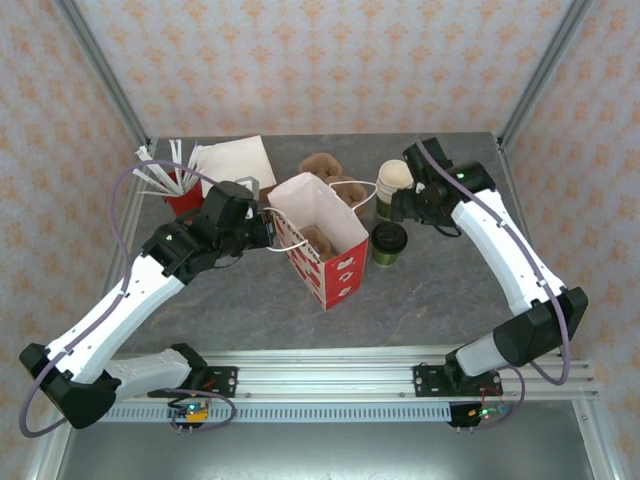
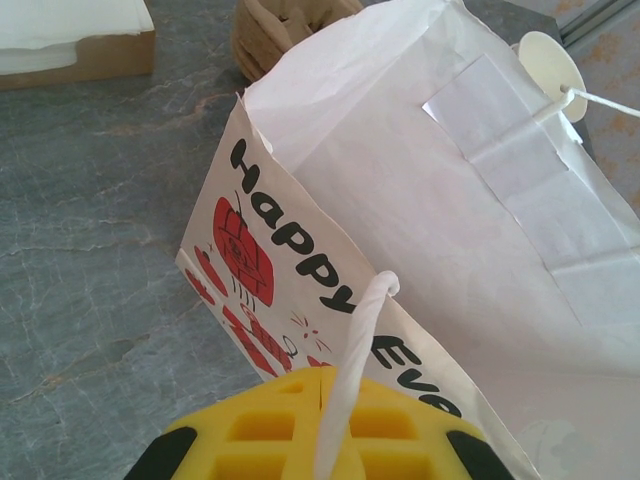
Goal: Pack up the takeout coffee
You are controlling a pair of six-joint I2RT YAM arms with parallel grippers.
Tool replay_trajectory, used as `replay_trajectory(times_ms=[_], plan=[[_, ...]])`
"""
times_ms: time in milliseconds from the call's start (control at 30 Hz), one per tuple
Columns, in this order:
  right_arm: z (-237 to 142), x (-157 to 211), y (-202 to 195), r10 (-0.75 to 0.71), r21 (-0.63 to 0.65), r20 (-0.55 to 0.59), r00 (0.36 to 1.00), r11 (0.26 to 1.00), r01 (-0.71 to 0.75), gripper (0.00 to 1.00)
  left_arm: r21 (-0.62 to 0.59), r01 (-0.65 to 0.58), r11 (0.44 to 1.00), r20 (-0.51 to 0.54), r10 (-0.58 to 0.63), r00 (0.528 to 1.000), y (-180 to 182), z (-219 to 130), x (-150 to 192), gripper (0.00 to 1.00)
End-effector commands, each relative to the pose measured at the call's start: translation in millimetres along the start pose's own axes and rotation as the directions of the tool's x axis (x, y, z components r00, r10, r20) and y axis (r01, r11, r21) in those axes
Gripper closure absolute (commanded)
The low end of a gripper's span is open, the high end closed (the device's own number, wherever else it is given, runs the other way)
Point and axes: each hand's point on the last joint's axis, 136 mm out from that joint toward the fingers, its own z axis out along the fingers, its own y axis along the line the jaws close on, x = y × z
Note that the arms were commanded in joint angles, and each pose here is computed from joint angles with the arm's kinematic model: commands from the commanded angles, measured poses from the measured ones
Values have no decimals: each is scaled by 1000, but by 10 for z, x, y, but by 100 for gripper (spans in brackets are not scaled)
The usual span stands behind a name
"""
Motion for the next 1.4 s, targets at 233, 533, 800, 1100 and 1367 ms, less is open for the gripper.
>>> replay_trajectory(times_ms=[233,533,800,1100,1367], plan=[[382,134,306,-37,-113,-76,996,993,28,11,-23,-2,1000,10,2,1000,40,-18,-43,94],[663,180,389,-73,-96,-143,987,994,59,10,-21,-3,1000,15,3,1000,28,-20,-61,94],[836,241,407,-97,-76,-192,977,994,84,10,-18,-5,1000,16,6,1000,17,-19,-71,94],[916,252,395,-110,-57,-215,970,993,100,15,-21,-2,1000,18,2,1000,33,-17,-63,94],[960,276,400,-118,-54,-235,965,993,109,19,-25,-5,1000,19,6,1000,43,-17,-61,94]])
